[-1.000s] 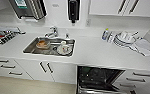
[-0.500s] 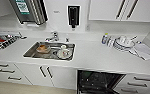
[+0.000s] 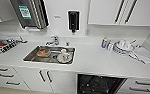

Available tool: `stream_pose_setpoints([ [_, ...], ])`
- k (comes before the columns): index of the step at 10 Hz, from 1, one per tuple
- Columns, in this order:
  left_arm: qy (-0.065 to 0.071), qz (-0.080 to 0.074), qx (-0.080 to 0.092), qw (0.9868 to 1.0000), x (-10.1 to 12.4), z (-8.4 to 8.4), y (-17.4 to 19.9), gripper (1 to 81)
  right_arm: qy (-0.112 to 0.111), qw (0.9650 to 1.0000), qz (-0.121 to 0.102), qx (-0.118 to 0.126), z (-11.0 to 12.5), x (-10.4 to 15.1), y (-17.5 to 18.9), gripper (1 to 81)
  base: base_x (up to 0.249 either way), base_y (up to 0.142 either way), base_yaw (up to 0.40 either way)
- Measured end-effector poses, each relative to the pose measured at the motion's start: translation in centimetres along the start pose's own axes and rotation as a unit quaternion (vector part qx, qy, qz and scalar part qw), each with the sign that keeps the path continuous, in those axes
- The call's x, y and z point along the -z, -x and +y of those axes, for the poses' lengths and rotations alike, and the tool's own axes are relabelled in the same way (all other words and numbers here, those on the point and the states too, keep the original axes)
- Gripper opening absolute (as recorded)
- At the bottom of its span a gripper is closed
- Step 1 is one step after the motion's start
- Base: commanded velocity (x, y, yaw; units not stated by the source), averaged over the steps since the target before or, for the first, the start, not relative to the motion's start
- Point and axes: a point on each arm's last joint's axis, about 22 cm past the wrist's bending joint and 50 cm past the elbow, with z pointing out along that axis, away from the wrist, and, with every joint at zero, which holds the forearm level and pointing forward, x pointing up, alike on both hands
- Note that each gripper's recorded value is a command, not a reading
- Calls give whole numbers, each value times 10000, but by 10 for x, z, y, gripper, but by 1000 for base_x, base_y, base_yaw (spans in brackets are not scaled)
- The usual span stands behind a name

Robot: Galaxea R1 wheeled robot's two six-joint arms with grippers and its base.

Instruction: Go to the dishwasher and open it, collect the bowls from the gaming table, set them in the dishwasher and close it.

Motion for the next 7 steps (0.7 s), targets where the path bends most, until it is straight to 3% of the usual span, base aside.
stream_pose_setpoints([
  [2, 9, 90, -36, 10000, -7, -1, -16, 811, -229, 9992, 66, -309, -20, -4, -13, 811, 0, 0, 0],
  [4, 0, 81, -33, 10000, -8, -2, -16, 811, -460, 9979, 179, -420, -45, 0, -26, 811, 0, 0, 0],
  [5, -5, 70, -30, 10000, -8, -2, -16, 811, -560, 9967, 377, -456, -53, 3, -37, 811, 0, 0, 0],
  [7, -15, 70, -30, 10000, -7, -4, -16, 811, -816, 9907, 972, -489, -73, 11, -66, 811, 0, 0, 0],
])
